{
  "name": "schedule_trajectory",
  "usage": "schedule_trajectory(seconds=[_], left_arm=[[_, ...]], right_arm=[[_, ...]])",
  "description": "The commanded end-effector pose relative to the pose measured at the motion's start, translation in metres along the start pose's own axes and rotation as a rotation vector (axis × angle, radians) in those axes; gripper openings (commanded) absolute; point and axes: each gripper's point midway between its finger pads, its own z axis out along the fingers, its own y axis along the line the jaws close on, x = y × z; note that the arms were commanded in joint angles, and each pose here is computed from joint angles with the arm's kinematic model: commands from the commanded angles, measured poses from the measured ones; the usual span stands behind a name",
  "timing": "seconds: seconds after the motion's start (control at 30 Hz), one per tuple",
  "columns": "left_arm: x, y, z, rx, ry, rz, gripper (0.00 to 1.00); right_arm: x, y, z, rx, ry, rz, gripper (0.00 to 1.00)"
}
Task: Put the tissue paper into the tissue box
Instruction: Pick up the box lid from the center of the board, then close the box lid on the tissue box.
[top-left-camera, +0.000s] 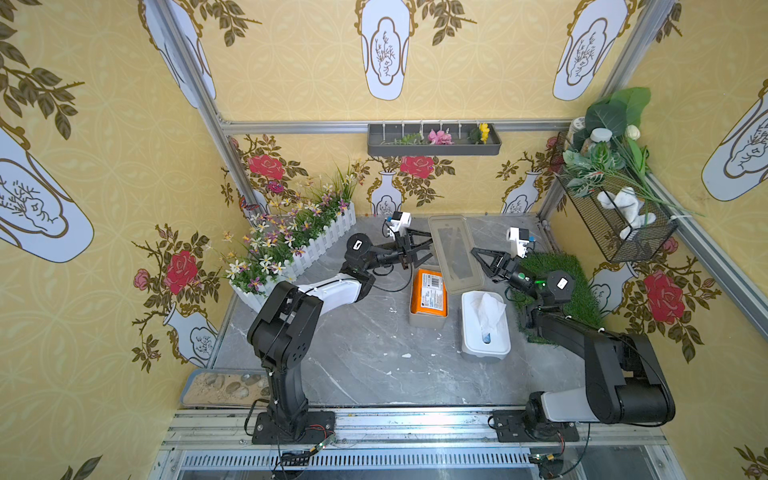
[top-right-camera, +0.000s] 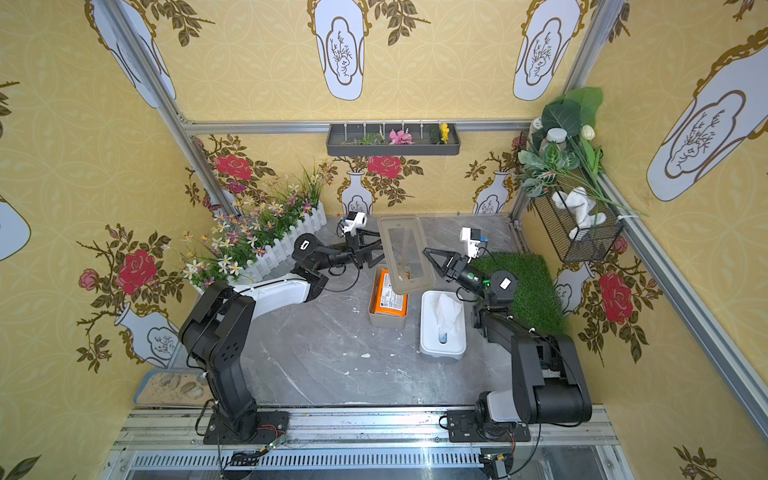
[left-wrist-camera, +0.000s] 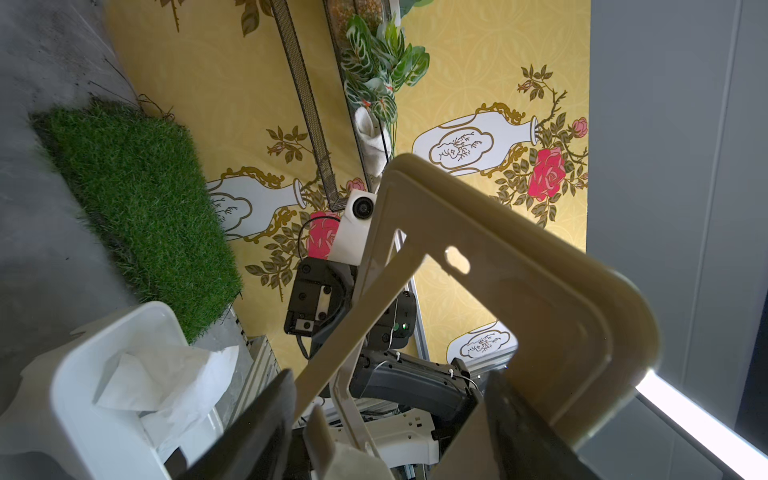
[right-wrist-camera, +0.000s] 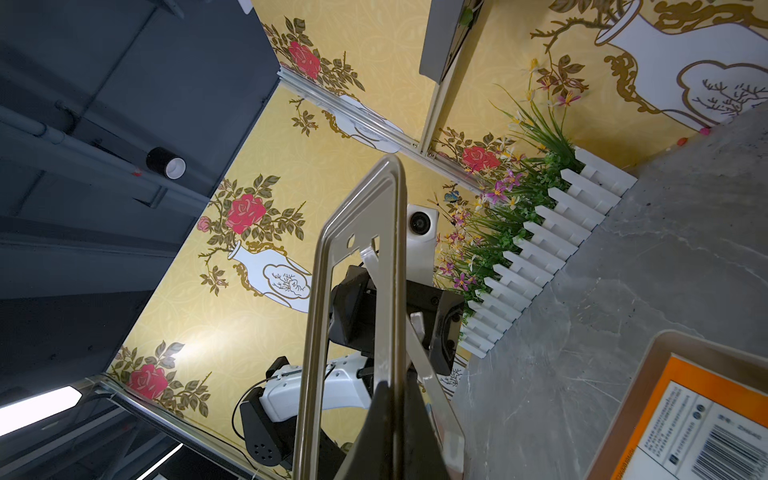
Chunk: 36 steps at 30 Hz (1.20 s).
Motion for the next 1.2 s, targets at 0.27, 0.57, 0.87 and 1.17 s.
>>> schedule_trajectory(seconds=[0.27, 0.57, 0.87, 1.17], left_arm=[[0.006, 0.051, -0.083, -0.579, -0.121, 0.166, 1.0], [-0.009, 0.047, -0.128, -0.954, -0.157, 0.33, 1.0], [-0.001, 0.065, -0.132, -1.001, -0.083, 0.313, 1.0], [0.005, 0.078, -0.118, -1.018, 0.03, 0.319, 0.98]], right_arm=[[0.0, -0.05, -0.018, 0.518, -0.027, -0.04, 0.0], [0.076, -0.098, 0.0, 0.811, 0.058, 0.05, 0.0], [0.089, -0.115, -0.018, 1.007, -0.019, 0.005, 0.0], [0.08, -0.122, -0.013, 1.03, -0.113, -0.042, 0.0]])
